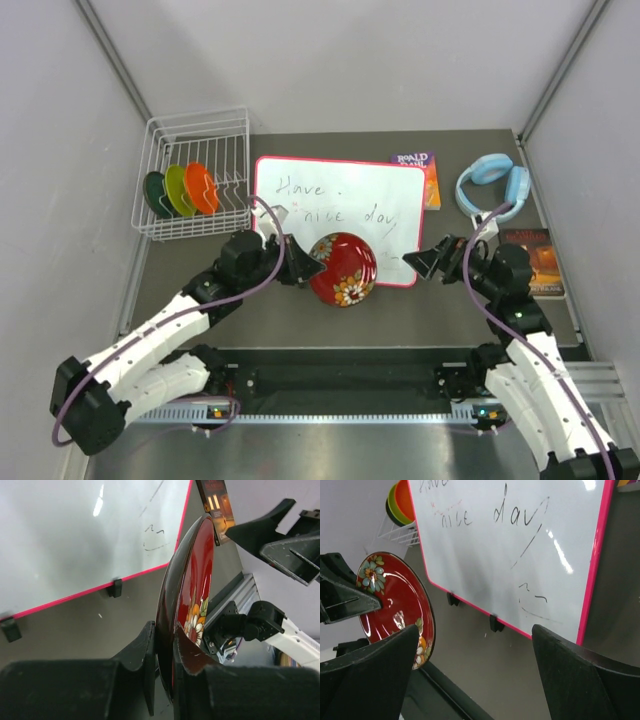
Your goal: Unload the plates from the dish rack
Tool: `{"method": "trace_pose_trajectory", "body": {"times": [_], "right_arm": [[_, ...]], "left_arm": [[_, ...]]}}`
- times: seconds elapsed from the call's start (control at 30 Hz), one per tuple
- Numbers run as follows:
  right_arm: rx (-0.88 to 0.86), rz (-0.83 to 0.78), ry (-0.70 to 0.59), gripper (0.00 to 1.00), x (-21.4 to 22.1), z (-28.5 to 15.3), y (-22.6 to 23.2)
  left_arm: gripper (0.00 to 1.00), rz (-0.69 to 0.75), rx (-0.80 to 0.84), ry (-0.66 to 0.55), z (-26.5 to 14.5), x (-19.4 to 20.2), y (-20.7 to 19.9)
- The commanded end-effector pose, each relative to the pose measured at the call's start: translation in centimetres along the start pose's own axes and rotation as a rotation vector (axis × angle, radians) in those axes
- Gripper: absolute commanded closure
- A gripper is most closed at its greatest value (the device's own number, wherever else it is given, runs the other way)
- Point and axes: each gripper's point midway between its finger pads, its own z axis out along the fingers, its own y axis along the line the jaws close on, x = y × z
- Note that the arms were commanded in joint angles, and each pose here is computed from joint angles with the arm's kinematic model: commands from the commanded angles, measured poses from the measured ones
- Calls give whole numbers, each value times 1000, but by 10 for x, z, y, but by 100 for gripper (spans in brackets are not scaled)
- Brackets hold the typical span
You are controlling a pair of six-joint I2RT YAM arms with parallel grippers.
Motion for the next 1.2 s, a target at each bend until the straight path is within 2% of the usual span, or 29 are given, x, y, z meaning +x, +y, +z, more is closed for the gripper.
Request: {"method": "trace_pose_trajectory", "body": {"times": [0.0, 0.33, 0.53, 0.63, 0.73, 0.77, 0.8, 0.83, 0.9, 0.93, 1.1, 1.13, 1.17], "right_arm": [[-120, -9, -12, 5, -4, 10, 20], [-254, -23, 113, 9, 26, 24, 46], [-236, 4, 190, 11, 47, 33, 41], [-250, 19, 189, 18, 53, 32, 41], [-253, 16, 161, 35, 54, 26, 40], [-270, 6, 142, 51, 51, 23, 44], [-277, 7, 143, 58, 53, 21, 45], [-287, 6, 141, 76, 53, 20, 46], [-311, 9, 142, 95, 53, 17, 51], [-318, 6, 138, 100, 52, 16, 53], [-365, 8, 112, 100, 50, 9, 61], [-364, 14, 104, 100, 48, 8, 62], [-349, 21, 93, 100, 46, 8, 61]], "left_arm": [[100, 49, 190, -120, 5, -33, -55], [100, 105, 252, -78, 34, -15, -80], [100, 151, 277, -68, 40, -12, -95], [100, 158, 270, -89, 37, -16, -96], [100, 171, 237, -103, 36, -18, -90], [100, 175, 233, -105, 36, -18, -89], [100, 175, 225, -113, 36, -19, -88], [100, 175, 216, -115, 36, -19, -85], [100, 178, 205, -117, 38, -20, -83], [100, 180, 206, -116, 40, -19, -83], [100, 186, 227, -95, 45, -14, -84], [93, 187, 223, -88, 46, -13, -83], [79, 192, 210, -84, 47, -12, -80]]}}
